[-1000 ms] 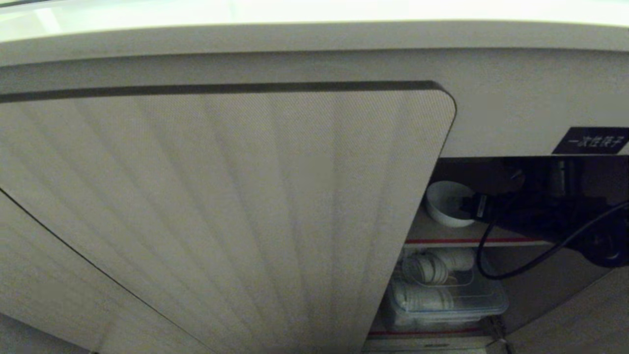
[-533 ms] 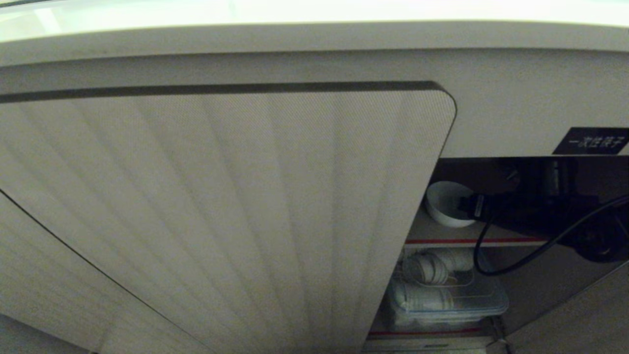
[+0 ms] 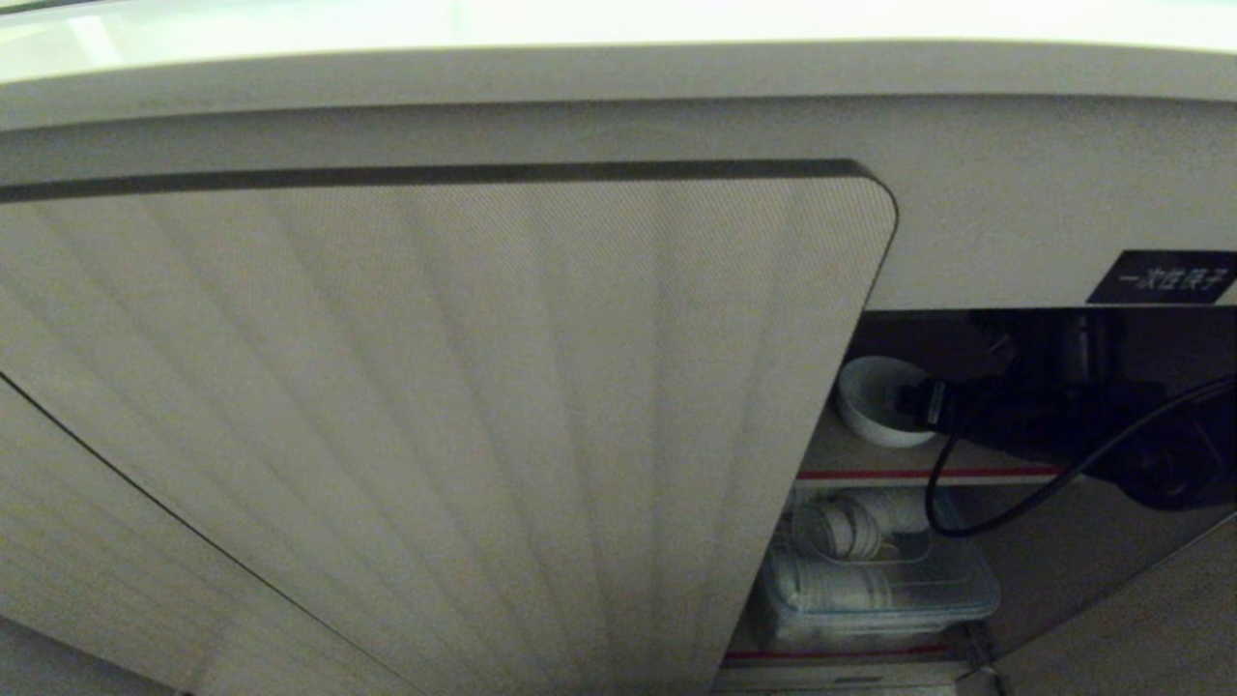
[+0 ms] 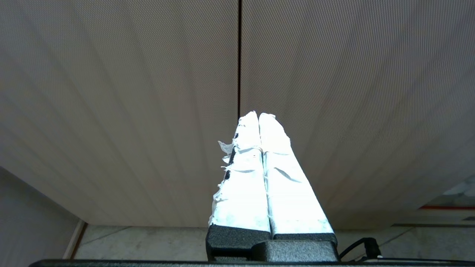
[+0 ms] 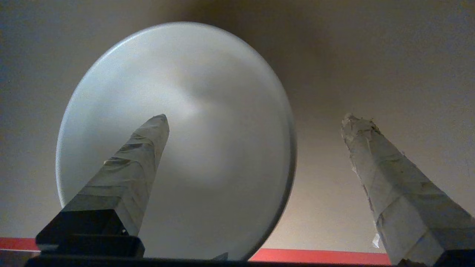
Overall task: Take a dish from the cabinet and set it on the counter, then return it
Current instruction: Take the bowl from the cabinet
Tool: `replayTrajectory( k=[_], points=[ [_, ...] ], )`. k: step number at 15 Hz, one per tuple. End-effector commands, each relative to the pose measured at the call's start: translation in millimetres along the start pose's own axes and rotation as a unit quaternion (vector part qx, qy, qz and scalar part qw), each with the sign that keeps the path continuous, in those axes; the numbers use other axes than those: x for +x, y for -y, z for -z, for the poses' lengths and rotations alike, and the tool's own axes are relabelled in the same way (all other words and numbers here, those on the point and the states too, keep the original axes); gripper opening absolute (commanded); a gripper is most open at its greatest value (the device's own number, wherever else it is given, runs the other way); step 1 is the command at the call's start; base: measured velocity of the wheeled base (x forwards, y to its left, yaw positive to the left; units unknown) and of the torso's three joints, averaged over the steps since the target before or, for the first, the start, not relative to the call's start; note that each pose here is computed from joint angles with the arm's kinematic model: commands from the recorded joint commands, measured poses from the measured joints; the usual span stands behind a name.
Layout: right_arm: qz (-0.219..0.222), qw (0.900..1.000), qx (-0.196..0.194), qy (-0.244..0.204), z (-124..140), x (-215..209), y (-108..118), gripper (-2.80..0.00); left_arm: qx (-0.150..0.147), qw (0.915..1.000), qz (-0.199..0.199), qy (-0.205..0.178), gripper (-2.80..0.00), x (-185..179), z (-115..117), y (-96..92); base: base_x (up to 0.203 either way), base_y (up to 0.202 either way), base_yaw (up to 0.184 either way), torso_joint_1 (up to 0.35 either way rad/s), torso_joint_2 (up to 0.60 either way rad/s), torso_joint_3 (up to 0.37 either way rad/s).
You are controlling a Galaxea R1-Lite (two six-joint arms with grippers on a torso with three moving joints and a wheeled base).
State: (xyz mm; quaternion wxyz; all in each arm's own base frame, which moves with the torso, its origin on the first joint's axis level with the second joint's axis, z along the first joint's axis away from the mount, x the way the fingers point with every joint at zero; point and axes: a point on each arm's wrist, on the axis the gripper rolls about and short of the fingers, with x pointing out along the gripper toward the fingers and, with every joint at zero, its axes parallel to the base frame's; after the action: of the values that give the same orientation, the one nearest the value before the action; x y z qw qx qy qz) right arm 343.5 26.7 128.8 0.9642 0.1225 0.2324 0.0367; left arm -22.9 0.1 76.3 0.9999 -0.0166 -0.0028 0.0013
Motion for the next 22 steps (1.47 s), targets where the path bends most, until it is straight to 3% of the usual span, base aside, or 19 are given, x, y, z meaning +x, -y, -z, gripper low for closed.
replayTrajectory(
  k=[1,10,12,22],
  points=[
    [0.000,1.000,0.000,-0.001,1.0,1.6,0.3,0.00,0.000,1.0000,-0.001,0.001,-2.80,0.0,0.0,0.0,0.000,0.000,0.000,0.000,0.00,0.000],
    [0.002,1.000,0.000,-0.005,3.4,4.2,0.6,0.00,0.000,1.0000,0.000,0.001,-2.80,-0.1,-0.2,0.0,0.000,0.000,0.000,0.000,0.00,0.000],
    [0.001,1.000,-0.001,-0.006,4.0,5.0,0.2,-2.80,0.000,1.0000,0.000,0.000,-2.80,-0.1,-0.1,0.0,0.000,0.000,0.000,0.000,0.00,0.000],
    [-0.003,1.000,-0.002,0.001,1.1,5.1,-2.2,-2.80,0.000,1.0000,0.000,0.000,-2.80,0.0,0.3,0.0,0.000,0.000,0.000,0.000,0.00,0.000]
  ],
)
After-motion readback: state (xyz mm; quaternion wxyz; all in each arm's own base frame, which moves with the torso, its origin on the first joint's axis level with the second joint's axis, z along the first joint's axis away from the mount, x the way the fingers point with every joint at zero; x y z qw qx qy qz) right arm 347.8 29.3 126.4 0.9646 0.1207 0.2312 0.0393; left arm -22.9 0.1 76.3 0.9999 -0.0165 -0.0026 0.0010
